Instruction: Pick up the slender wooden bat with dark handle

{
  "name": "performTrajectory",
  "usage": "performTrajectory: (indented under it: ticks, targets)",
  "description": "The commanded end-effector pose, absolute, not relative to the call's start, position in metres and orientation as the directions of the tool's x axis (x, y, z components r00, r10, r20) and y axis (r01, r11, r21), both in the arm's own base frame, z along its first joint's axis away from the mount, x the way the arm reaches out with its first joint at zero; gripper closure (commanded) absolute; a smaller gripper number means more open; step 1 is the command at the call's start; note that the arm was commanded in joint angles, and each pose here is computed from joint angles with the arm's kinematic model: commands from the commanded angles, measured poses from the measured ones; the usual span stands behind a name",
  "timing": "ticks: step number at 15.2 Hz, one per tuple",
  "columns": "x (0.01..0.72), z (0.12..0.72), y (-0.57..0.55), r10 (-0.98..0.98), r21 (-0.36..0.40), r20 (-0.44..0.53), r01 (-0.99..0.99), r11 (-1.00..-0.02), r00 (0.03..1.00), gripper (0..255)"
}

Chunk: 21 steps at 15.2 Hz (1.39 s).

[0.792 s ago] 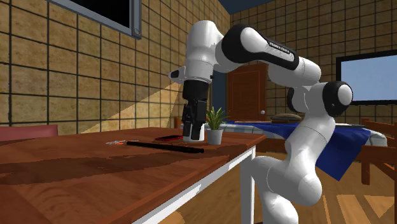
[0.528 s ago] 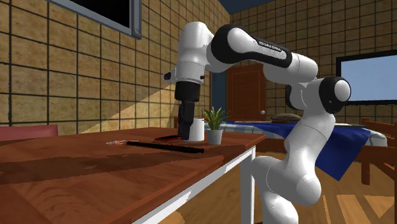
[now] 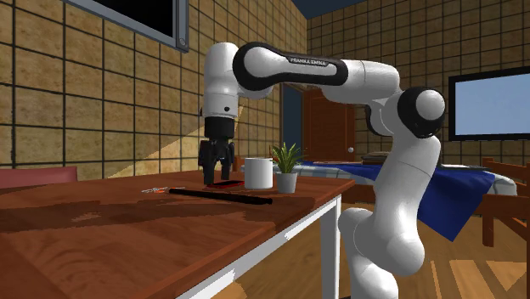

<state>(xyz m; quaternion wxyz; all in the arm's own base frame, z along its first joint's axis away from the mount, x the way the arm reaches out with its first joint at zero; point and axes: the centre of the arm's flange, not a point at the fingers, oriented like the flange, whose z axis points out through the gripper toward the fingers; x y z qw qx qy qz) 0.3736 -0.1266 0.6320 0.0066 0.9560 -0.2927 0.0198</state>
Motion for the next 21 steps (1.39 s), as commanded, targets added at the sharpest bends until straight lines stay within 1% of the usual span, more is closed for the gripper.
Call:
performTrajectory:
  ticks: [1, 3, 12, 13, 21]
  targets:
    - [0.379, 0.632, -0.152, -0.656, 0.015, 0.026, -0.656, -0.754, 0.754, 0]
    - [0.382, 0.631, -0.174, -0.727, 0.028, 0.015, -0.727, -0.686, 0.687, 0]
    - [0.382, 0.591, -0.174, -0.727, 0.028, 0.015, -0.727, -0.686, 0.687, 0]
    - [0.382, 0.591, -0.174, -0.727, 0.028, 0.015, -0.727, -0.686, 0.687, 255]
    - [0.381, 0.592, -0.173, -0.727, 0.028, 0.014, -0.727, -0.686, 0.687, 255]
